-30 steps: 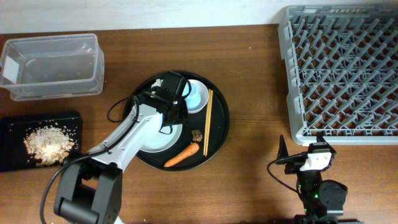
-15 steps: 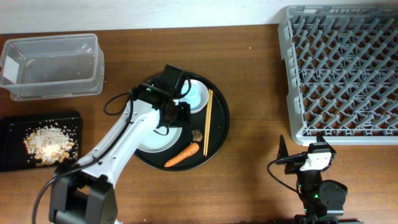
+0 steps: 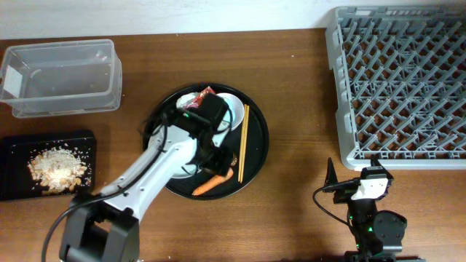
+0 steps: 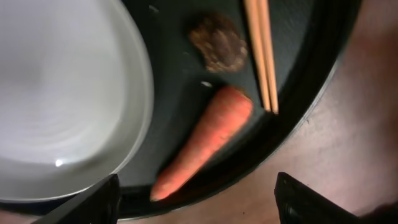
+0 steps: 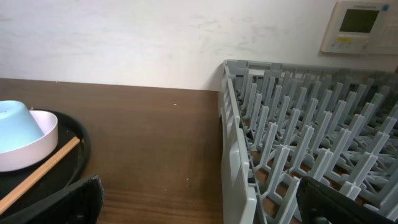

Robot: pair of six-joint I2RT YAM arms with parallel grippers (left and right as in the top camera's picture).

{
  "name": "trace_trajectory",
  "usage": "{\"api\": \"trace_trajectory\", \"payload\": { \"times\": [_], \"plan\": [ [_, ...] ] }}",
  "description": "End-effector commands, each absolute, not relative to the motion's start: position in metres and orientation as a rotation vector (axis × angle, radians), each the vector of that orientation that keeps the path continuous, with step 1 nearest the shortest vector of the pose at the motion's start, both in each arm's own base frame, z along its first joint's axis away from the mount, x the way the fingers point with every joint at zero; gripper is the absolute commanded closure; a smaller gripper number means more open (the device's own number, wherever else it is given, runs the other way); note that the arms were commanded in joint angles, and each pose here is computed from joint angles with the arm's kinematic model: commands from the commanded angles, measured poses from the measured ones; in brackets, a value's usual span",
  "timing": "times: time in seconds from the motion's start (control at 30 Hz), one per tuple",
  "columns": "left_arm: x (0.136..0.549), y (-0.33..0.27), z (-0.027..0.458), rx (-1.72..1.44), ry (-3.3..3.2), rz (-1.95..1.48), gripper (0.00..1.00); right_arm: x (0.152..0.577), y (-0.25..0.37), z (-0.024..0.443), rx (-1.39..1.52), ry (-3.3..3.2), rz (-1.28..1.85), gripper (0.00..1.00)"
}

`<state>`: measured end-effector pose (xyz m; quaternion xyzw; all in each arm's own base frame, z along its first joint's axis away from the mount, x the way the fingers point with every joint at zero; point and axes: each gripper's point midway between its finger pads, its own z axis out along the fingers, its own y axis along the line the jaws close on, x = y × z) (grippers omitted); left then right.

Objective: Sort waste into correct bins and load items into the dishwasher rack
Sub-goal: 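Release the plate and grasp the orange carrot with the left gripper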

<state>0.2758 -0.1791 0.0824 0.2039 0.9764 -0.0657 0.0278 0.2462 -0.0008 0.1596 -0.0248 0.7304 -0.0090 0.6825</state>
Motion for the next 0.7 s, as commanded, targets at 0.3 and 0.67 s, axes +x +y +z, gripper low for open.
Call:
{"api": "trace_trajectory", "payload": {
  "times": [0.3, 0.67],
  "plan": [
    [0.26, -0.194, 0.054, 0.803, 2.949, -0.218, 0.31, 0.246, 0.0, 0.157, -0.053, 1.641, -0.015, 0.02],
    [0.251, -0.186, 0.027, 0.802, 2.954, -0.201, 0.32, 0.246, 0.0, 0.157, -0.053, 1.641, -0.015, 0.02]
  ]
}}
